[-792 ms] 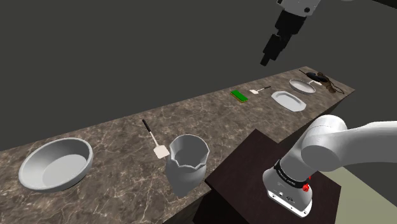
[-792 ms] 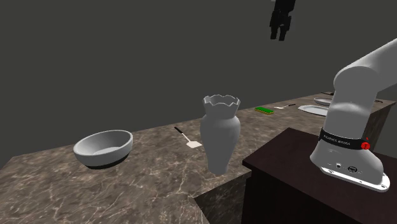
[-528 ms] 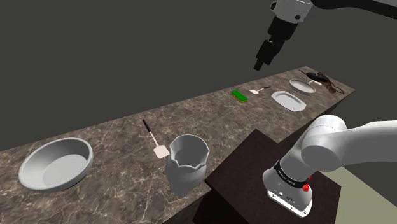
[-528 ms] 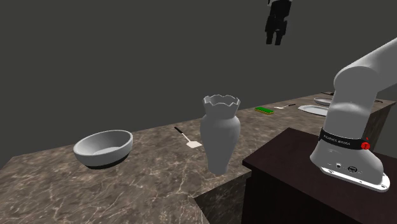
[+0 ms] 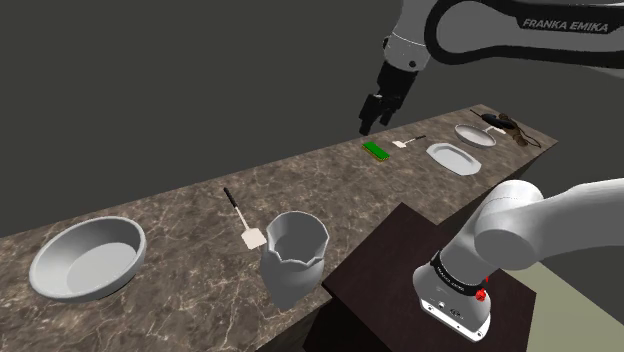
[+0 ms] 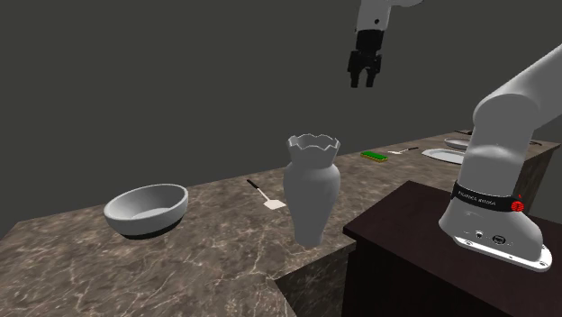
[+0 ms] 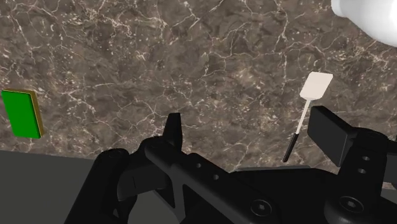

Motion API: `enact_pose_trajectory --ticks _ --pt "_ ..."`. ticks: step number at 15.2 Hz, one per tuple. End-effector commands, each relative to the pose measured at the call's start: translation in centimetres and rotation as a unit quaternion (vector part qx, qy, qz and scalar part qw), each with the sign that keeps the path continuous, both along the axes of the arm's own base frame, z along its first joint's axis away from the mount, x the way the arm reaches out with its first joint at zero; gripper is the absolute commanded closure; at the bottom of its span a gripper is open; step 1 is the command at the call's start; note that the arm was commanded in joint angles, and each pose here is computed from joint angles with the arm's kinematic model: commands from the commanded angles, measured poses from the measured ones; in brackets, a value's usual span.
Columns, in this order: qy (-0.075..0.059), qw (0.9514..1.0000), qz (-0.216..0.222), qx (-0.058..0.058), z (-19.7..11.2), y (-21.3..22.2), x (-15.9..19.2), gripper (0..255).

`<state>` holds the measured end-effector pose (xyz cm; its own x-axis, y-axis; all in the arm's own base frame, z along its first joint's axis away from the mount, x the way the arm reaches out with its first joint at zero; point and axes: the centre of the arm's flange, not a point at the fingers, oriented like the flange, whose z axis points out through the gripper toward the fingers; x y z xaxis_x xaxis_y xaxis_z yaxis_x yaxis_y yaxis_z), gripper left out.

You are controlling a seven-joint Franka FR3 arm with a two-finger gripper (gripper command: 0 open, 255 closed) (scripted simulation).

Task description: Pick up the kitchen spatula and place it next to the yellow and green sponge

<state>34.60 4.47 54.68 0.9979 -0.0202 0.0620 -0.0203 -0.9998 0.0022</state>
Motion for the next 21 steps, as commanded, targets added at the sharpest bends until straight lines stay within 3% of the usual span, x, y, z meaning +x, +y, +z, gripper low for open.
enact_pose_trajectory --ticks 1,21 --pt "-0.001 1.0000 -0.006 0.000 -2.0 1.6 1.4 0" --pt "-0.002 0.9984 -0.057 0.001 -20.8 14.9 14.3 0"
